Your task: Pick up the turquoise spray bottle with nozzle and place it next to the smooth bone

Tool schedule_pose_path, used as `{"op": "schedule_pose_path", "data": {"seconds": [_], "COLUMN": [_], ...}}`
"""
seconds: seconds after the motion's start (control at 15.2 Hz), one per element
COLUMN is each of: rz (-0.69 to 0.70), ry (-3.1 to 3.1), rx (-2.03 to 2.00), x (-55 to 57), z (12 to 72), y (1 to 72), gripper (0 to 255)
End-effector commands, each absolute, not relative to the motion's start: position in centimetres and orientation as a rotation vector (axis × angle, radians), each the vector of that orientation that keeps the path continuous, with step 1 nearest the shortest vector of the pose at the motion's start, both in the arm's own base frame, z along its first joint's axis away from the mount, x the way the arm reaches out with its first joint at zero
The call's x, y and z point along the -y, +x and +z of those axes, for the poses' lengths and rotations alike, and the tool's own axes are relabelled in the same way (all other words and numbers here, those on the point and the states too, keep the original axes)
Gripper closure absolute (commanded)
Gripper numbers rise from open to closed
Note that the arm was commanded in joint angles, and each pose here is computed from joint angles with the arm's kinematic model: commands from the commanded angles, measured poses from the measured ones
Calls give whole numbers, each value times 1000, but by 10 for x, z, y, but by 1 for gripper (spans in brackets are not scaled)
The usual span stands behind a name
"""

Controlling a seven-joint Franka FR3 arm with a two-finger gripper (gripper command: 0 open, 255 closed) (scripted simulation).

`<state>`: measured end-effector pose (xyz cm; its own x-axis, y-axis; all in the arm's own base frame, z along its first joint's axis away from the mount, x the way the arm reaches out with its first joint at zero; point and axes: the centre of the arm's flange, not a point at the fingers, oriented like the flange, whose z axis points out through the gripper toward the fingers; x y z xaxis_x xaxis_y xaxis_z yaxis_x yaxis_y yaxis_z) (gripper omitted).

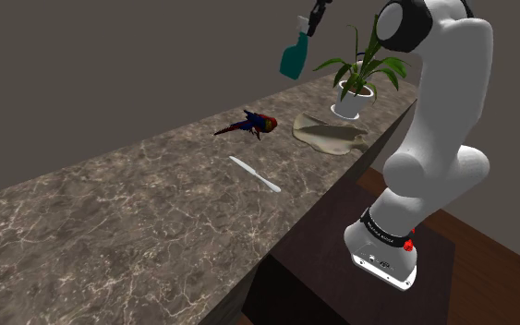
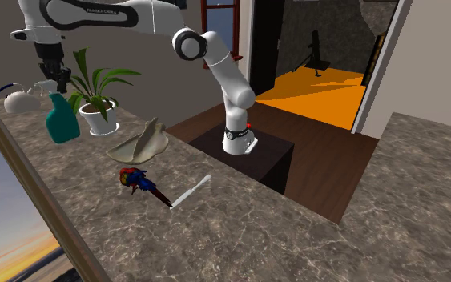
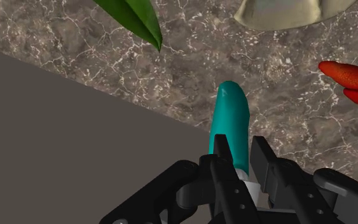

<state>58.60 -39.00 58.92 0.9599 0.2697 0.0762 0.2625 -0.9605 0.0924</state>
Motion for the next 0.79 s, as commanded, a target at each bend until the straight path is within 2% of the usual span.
{"op": "schedule_pose_path", "data": {"seconds": [0.0,0.73], "rz": [133,133], "ry": [3029,3029], "rx": [-415,-415], "x": [419,419], "z": [592,533], "y": [588,588], "gripper": [255,255]}}
